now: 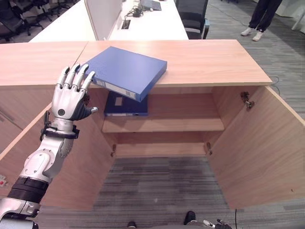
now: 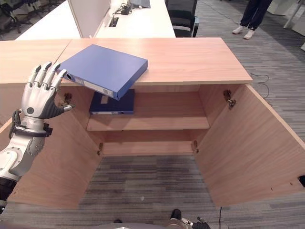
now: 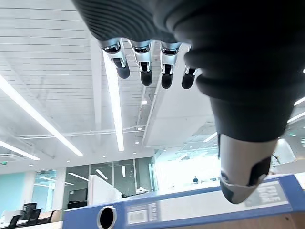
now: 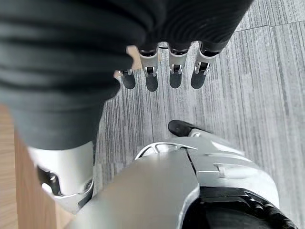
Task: Put the empty folder in the office cabinet
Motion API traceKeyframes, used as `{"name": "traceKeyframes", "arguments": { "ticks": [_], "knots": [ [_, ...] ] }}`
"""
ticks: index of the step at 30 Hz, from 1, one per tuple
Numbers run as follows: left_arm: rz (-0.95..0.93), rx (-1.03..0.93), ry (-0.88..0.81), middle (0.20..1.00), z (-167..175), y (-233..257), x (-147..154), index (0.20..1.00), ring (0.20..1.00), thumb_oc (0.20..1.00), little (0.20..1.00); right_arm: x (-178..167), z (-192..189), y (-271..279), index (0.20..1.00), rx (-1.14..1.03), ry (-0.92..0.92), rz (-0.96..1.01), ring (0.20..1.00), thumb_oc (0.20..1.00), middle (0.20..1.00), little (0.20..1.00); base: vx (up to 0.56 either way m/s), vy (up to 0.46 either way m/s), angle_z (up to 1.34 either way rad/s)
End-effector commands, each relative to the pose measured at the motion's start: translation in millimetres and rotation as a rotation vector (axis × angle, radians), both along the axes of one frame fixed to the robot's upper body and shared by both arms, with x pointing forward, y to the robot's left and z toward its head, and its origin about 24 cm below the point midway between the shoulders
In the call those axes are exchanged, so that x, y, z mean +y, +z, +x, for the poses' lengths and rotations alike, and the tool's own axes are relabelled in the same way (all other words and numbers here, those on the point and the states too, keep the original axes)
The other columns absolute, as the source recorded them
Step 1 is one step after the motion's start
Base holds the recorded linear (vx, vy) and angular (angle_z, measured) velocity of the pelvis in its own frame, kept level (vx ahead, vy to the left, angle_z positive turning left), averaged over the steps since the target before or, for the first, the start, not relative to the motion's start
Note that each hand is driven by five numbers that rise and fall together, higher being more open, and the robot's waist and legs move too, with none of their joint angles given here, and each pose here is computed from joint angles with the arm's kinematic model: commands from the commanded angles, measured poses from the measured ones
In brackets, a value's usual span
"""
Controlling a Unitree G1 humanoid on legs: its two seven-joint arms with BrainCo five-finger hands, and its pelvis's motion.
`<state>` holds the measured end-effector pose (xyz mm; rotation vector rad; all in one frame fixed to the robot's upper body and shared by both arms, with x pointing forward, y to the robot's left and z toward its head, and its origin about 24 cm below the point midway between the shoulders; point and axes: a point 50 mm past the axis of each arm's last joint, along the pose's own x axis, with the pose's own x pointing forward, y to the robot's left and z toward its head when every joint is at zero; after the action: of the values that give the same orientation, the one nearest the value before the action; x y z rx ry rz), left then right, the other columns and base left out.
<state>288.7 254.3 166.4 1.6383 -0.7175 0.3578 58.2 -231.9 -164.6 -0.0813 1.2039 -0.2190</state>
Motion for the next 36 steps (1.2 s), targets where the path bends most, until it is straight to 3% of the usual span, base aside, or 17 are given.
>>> {"name": "traceKeyframes", "arguments": {
  "ticks": [1,36],
  "knots": [
    [0.071,-0.143,0.022,1.000,14.3,44.6,1.4,1.000,1.000,1.000,1.000,-3.4,22.0,4.3,1.000,-0.053,0.062,-0.031,1.000,1.000,1.000,1.000,0.02,0.010,-0.07],
    [-0.026,0.019,0.099,1.000,54.2,33.2,-3.6,1.000,1.000,1.000,1.000,-16.8,15.4,5.4,1.000,-0.028,-0.037,-0.052,1.000,1.000,1.000,1.000,0.01,0.008,-0.05]
  ]
}}
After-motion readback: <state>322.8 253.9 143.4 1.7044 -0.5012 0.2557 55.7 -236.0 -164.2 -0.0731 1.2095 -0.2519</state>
